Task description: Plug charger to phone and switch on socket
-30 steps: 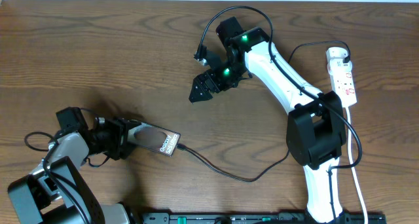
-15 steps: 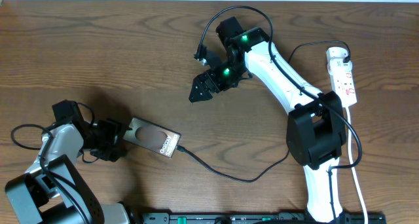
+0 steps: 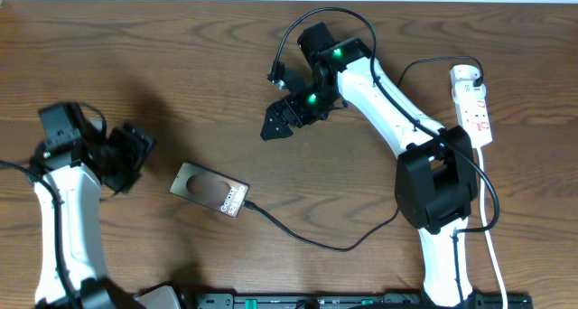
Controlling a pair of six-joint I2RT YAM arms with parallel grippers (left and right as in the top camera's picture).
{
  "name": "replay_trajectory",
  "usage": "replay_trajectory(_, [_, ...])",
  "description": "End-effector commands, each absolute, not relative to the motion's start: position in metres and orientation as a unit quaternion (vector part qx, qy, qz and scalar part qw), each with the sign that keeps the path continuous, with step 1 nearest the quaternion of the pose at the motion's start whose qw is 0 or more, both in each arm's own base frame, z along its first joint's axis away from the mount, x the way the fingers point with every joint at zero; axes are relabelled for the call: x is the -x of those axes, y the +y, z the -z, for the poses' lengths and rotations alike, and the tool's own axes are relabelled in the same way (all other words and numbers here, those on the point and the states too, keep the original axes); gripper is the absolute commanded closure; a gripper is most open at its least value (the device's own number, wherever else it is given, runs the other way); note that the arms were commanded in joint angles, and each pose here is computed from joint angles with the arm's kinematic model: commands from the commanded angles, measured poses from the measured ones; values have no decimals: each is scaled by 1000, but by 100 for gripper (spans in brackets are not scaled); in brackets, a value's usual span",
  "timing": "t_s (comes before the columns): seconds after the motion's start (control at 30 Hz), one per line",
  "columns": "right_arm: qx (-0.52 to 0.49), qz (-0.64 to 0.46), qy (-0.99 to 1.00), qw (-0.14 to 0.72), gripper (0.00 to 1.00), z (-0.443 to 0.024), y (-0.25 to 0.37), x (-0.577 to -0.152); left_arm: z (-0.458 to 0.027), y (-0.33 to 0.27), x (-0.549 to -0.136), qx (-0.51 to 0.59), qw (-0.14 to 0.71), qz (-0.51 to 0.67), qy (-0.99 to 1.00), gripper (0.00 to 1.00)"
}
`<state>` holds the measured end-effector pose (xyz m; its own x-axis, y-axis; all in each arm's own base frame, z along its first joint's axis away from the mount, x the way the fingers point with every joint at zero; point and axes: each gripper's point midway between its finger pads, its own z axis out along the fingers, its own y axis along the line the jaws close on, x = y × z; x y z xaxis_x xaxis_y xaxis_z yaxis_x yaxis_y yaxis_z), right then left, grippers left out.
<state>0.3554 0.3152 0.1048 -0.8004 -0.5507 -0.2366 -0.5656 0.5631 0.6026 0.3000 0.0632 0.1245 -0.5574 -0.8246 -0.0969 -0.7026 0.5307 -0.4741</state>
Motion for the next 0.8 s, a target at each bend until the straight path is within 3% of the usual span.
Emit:
replay_trajectory(0.0, [319,-343,883,22,1,-112,317,-358,-177,44,-320,347,211,193,893,20])
replay_trajectory(0.13, [284,-342,895,20,1,-112,310,-367,-216,7,-333,259,239,189,917,18])
replay_trajectory(0.33, [205,-343,916,28,1,-117,272,-397,-239,-49,-338,144,266,162,939,13])
replay_trajectory(0.4, [179,-343,921,47,1,-129,245,-412,-239,-67,-336,98,269,152,946,7])
replay_trajectory(0.77, [55,-260,933,242,1,-248,79,-456,-240,-79,-335,78,272,151,947,5])
